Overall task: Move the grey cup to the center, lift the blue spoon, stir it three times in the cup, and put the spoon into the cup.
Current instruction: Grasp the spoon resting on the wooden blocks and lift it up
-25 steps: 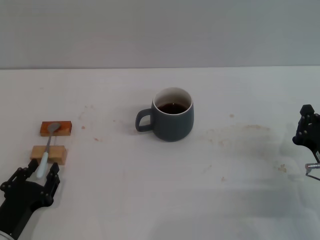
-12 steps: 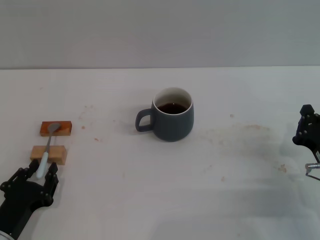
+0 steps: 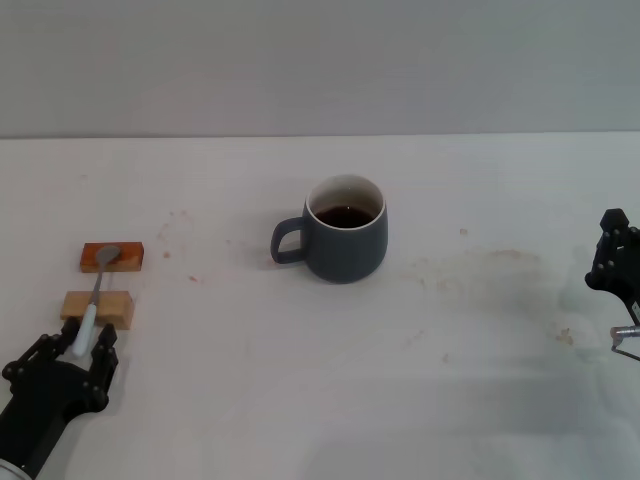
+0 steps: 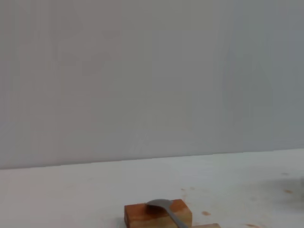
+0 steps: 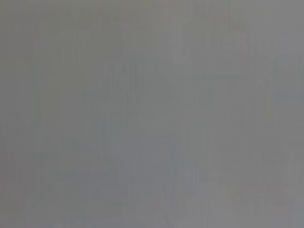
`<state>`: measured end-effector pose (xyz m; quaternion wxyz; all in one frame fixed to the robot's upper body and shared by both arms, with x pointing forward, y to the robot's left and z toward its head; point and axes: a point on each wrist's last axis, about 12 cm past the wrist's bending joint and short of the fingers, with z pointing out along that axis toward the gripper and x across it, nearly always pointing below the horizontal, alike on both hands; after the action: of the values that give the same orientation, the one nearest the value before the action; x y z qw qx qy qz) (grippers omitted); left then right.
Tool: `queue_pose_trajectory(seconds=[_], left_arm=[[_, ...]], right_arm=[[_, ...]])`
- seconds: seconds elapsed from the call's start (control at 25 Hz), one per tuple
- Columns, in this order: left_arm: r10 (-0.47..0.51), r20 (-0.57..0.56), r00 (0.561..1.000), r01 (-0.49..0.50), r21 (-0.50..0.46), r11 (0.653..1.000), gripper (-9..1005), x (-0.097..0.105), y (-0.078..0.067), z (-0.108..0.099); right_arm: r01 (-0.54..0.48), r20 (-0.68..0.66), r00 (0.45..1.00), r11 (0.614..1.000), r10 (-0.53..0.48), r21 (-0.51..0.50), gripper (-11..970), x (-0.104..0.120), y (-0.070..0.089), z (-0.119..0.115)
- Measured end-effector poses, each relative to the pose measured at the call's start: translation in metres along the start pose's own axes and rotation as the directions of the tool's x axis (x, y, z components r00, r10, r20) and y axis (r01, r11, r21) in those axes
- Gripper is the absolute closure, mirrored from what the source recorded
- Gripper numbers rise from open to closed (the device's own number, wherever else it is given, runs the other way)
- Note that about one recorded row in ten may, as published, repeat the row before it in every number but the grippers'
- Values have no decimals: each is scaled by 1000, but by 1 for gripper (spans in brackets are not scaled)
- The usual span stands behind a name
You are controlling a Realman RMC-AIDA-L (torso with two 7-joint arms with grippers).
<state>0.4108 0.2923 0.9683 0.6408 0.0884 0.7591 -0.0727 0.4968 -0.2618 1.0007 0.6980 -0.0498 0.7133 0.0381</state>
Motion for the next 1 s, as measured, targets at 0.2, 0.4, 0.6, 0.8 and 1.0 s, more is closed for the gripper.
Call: queue_pose_trajectory(seconds=[0.2, 0.4, 0.6, 0.8, 1.0], left_arm=[[32, -3, 999, -32, 2, 999, 649, 0, 0, 2], [33, -2, 999, -33, 9, 999, 771, -1, -1, 4], [31, 2, 1000, -31, 8, 1000, 853, -1, -1, 3], [35, 22, 999, -35, 11, 999, 853, -3, -3, 1], [51, 41, 998, -51, 11, 999, 853, -5, -4, 0]], right_arm=[[0, 1, 1000, 1000, 0, 1, 961, 0, 0, 0], [0, 2, 1000, 1000, 0, 2, 961, 0, 0, -1], [0, 2, 1000, 1000, 0, 2, 961, 0, 0, -1], [0, 2, 1000, 1000, 0, 1, 961, 0, 0, -1], [1, 2, 1000, 1000, -1, -1, 961, 0, 0, -1]])
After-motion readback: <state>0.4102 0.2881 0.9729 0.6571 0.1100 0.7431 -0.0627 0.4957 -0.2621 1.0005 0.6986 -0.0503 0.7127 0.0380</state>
